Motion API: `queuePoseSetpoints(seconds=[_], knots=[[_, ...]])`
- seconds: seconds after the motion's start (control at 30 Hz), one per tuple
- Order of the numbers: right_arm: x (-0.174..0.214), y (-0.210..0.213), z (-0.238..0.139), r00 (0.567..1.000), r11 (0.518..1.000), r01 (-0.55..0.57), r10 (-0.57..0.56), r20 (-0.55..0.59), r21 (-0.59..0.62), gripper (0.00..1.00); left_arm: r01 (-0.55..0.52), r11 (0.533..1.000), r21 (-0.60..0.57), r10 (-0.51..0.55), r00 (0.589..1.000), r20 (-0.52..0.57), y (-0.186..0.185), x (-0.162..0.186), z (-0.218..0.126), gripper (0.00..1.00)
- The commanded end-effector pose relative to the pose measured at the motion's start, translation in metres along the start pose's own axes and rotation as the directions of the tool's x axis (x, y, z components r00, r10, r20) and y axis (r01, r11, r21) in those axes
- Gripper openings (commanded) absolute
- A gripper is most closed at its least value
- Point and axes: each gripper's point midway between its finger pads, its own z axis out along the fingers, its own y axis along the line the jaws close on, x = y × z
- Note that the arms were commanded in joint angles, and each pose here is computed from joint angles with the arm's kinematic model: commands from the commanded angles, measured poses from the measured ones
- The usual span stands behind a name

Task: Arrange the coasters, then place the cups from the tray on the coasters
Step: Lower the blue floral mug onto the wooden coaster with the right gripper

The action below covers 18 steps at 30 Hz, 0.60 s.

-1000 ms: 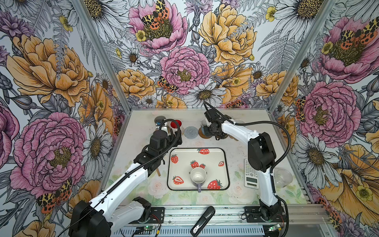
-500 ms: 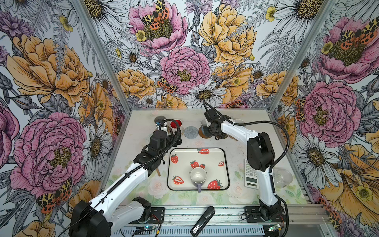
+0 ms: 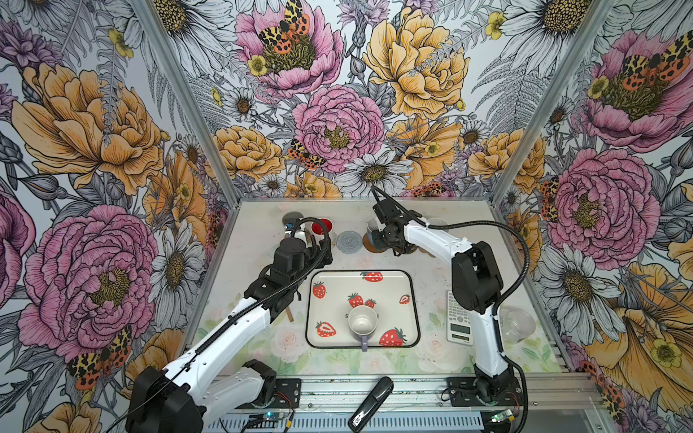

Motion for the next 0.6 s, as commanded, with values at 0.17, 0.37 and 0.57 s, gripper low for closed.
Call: queuePoseSetpoints(seconds=[0.17, 0.37, 0.57], knots=[[-0.0128, -0.0005, -0.0083, 0.999, 1.0, -0.008, 0.008, 0.05, 0.003, 0.01, -0.004, 1.0, 0.013, 0.004, 1.0, 0.016, -0.0005, -0.0052, -0.0049, 0.92], [-0.0137, -0.0001, -0.0093, 0.999, 1.0, -0.008, 0.008, 0.053, 0.001, 0.02, -0.004, 1.0, 0.008, 0.004, 1.0, 0.015, 0.0011, -0.0047, -0.0045, 0.92], [-0.0136, -0.0005, -0.01, 0.999, 1.0, -0.01, 0.01, 0.053, 0.003, 0.04, -0.006, 1.0, 0.013, 0.006, 1.0, 0.011, -0.0001, -0.0044, -0.0037, 0.92]])
